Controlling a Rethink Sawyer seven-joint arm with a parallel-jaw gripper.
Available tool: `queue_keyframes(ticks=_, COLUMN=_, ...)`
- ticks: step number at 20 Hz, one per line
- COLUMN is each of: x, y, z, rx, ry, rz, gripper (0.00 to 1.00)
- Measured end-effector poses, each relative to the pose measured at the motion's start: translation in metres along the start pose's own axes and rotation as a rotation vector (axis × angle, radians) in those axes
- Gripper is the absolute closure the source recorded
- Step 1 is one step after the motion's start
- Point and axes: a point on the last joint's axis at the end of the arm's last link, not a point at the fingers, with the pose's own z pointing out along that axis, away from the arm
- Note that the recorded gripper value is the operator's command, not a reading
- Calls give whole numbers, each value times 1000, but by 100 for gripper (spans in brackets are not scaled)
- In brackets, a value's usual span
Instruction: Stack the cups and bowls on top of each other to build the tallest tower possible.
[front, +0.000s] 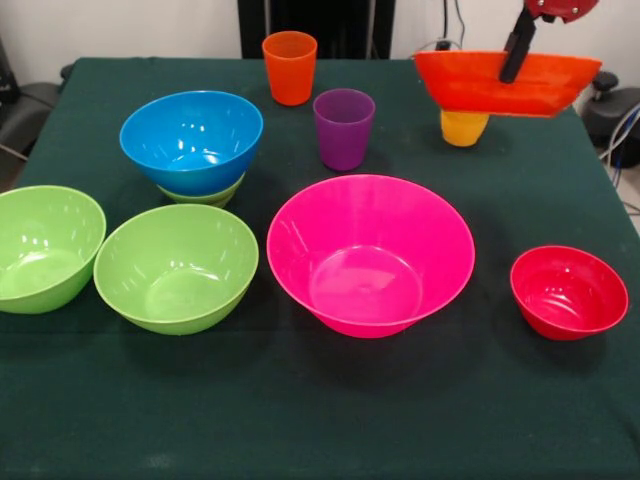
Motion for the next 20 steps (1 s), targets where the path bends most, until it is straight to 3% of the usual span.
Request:
queue_keyframes(ticks=7, x=-15, y=-5, z=29, rx=36, ry=-23, rz=-103, gripper=100)
queue_keyframes(ticks=11, x=-26, y=-1, z=42, rx=32, ry=-26, rz=-146, gripper=100)
queue_keyframes(ticks=20, x=-47, y=4, z=51, rx=22, ry=-21, rz=-168, gripper=100)
